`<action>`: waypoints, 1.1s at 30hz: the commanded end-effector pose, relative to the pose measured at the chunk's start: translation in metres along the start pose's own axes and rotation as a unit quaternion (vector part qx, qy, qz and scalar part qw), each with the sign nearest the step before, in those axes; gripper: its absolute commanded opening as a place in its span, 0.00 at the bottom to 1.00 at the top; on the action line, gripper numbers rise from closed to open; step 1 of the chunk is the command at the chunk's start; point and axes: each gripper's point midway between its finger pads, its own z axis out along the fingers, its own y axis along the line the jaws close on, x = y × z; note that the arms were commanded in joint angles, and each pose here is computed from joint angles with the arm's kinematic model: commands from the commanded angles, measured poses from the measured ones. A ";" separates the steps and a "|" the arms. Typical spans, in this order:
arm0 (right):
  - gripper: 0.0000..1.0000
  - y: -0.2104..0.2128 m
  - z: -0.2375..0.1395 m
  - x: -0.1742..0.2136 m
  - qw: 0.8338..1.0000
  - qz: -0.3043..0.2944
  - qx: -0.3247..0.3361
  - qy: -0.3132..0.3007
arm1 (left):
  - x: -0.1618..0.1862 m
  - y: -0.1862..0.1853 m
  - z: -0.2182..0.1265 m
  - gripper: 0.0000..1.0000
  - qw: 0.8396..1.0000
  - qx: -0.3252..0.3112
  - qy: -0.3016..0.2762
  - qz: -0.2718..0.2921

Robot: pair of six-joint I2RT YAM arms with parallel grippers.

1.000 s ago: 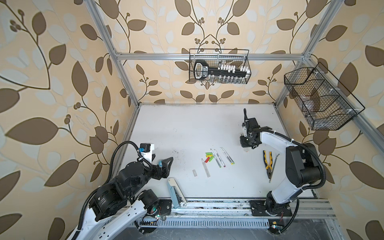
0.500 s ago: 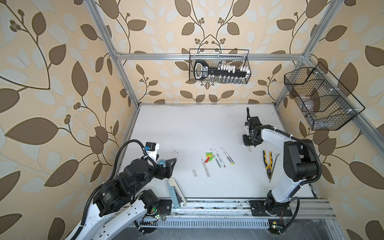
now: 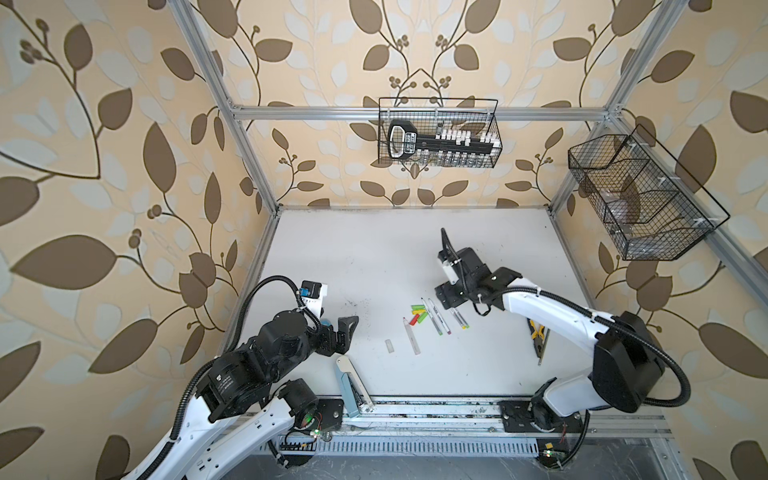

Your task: Insert the pens into the pen caps

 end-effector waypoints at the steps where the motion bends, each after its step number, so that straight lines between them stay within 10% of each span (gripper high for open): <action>1: 0.84 0.047 0.000 0.004 0.998 0.012 -0.060 -0.022 | -0.004 -0.006 0.002 0.99 1.000 0.015 -0.006 0.007; 17: 0.66 0.165 0.055 0.063 0.994 -0.025 -0.079 0.070 | -0.005 -0.003 0.002 0.99 1.000 0.008 -0.009 0.005; 33: 0.58 0.191 0.076 0.070 0.991 -0.022 -0.092 0.094 | -0.009 0.001 -0.003 0.99 1.000 0.002 -0.024 -0.002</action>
